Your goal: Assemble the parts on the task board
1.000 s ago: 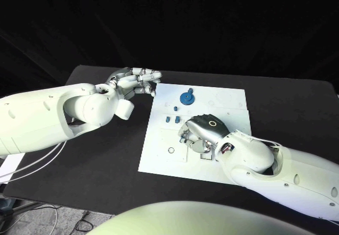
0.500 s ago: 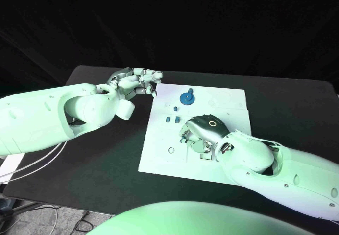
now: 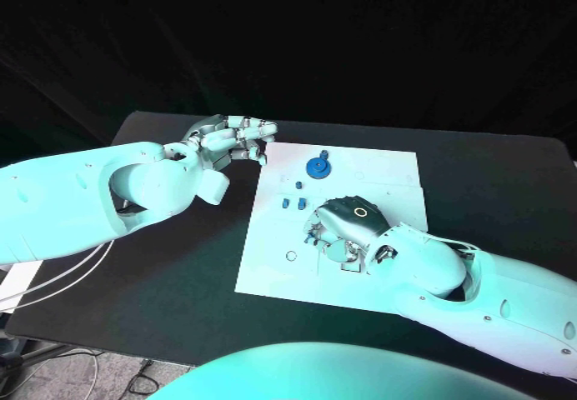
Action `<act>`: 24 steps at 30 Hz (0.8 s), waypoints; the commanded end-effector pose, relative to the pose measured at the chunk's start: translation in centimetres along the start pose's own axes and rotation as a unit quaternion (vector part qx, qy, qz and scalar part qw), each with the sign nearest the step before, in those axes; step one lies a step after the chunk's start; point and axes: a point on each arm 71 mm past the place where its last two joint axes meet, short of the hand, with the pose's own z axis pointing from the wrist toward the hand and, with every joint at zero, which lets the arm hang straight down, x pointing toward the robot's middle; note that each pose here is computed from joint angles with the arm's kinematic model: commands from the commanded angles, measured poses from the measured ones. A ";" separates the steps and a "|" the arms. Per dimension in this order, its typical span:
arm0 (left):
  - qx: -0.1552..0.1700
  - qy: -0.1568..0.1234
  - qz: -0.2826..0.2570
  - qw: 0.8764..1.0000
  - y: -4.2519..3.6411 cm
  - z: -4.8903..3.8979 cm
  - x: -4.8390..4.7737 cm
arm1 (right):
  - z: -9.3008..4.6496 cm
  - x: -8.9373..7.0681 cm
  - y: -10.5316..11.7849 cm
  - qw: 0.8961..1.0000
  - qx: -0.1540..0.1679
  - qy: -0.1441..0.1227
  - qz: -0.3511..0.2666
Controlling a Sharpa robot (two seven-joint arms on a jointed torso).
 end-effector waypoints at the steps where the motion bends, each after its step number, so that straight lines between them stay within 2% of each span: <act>1: 0.004 0.012 0.000 1.000 -0.11 0.06 0.29 | -0.1 0.0 0.1 1.000 -0.003 -0.003 -0.008; 8: 0.003 0.013 0.002 1.000 -0.10 0.06 0.29 | -0.1 0.0 0.0 1.000 0.004 0.000 -0.019; 18: 0.001 0.016 0.003 1.000 -0.05 0.08 0.28 | -0.4 -0.4 0.2 0.999 0.011 -0.018 -0.042; 24: 0.002 0.016 0.004 1.000 -0.06 0.11 0.26 | -0.5 -0.4 0.3 0.998 0.015 -0.014 -0.056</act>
